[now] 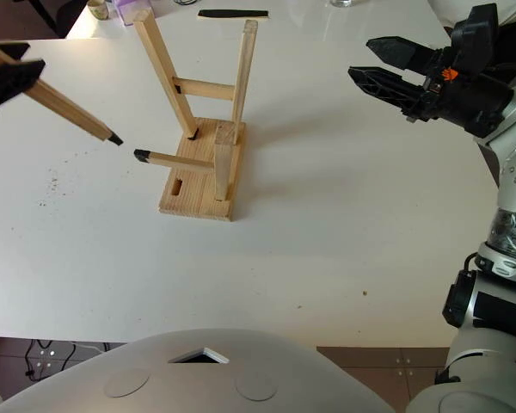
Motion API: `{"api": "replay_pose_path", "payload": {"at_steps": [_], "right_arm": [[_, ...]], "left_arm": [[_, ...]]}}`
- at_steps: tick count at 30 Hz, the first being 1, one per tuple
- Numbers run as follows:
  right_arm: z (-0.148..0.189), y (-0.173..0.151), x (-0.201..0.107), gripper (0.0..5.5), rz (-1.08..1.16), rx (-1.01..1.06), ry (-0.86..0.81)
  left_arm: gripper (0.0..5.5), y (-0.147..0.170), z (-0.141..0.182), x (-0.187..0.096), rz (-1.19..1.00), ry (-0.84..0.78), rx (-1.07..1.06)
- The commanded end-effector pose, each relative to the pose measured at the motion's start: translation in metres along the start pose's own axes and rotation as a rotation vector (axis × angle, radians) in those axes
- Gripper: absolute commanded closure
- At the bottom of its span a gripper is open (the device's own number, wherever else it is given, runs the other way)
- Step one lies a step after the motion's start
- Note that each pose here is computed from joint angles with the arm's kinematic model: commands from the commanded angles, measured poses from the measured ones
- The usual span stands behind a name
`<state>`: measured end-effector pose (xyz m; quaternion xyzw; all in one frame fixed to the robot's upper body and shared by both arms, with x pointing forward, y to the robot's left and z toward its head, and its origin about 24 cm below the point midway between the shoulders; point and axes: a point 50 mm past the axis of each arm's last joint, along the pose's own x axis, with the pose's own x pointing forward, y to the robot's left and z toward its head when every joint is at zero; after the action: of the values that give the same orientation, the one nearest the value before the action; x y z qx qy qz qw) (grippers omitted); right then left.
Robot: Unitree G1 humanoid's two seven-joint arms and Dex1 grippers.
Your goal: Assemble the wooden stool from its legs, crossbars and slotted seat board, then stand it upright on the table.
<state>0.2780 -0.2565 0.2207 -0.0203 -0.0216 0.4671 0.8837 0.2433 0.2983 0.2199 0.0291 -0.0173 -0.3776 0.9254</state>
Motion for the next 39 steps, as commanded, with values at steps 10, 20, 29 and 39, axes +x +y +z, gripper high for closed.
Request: {"api": "replay_pose_path", "payload": {"at_steps": [10,20,29,39], "right_arm": [[-0.006,-0.011,0.041,2.52,0.079,-0.006,0.005],[-0.014,-0.011,0.037,2.52,0.029,-0.004,0.005],[-0.024,-0.003,0.039,2.52,0.014,0.013,0.014],[-0.029,-0.001,0.037,2.52,-0.006,0.030,0.018]], "left_arm": [[3.45,-0.037,-0.069,0.025,-0.009,-0.095,-0.136],[3.45,-0.073,-0.110,0.018,-0.090,0.051,-0.281],[3.46,-0.090,-0.085,0.036,-0.172,0.012,-0.214],[3.46,-0.118,-0.053,0.046,-0.141,-0.105,-0.135]]}}
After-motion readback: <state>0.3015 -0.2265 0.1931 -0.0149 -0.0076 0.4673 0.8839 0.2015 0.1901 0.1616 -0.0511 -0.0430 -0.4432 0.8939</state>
